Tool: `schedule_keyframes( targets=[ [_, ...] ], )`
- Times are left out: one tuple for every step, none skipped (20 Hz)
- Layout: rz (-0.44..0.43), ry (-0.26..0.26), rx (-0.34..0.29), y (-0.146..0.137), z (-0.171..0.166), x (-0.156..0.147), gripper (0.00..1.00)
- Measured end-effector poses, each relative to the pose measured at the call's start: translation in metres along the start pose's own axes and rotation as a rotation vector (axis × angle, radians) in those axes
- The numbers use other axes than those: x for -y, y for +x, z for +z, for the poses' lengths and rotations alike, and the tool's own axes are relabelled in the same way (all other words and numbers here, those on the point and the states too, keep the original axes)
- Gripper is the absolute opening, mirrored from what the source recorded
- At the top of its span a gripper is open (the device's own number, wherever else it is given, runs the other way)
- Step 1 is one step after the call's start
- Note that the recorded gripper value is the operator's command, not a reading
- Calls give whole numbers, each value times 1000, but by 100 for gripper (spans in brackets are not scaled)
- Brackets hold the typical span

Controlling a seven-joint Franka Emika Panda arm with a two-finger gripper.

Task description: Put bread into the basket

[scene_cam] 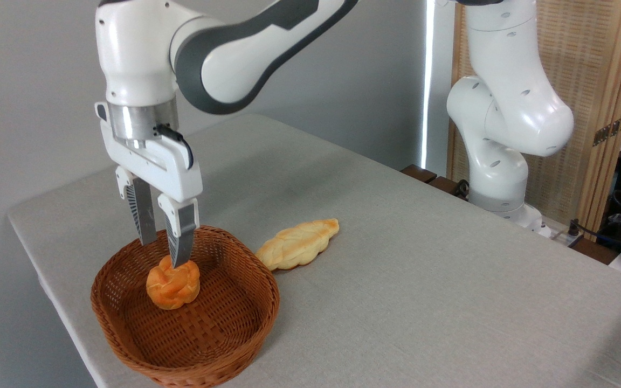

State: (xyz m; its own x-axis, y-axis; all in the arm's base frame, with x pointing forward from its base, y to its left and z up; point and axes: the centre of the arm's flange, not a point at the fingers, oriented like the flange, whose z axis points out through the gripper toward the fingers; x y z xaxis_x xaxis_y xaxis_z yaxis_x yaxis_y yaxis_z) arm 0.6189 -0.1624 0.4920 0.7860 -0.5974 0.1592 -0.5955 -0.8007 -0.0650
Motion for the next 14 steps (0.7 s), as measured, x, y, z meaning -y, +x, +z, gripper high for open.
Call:
schedule_keyframes(
  targets=[
    [-8,3,8,-2,-11,3,100],
    [-19,10,15,-5,-23,9,100],
    [-35,20,16,-10,-37,18,100],
    [-55,32,8,-17,-53,27,100],
    [-70,45,-2,-23,-69,35,100],
    [-78,53,-3,-32,-84,41,100],
    [-72,55,9,-43,-98,46,100],
    [-50,50,31,-55,-110,51,100],
    [-25,41,59,-68,-122,55,100],
    [-9,31,83,-81,-131,59,100],
    [-3,21,103,-91,-137,64,100],
    [0,11,120,-99,-141,67,100],
    [-2,3,133,-103,-141,68,100],
    [-5,-1,140,-105,-140,69,100]
  ],
)
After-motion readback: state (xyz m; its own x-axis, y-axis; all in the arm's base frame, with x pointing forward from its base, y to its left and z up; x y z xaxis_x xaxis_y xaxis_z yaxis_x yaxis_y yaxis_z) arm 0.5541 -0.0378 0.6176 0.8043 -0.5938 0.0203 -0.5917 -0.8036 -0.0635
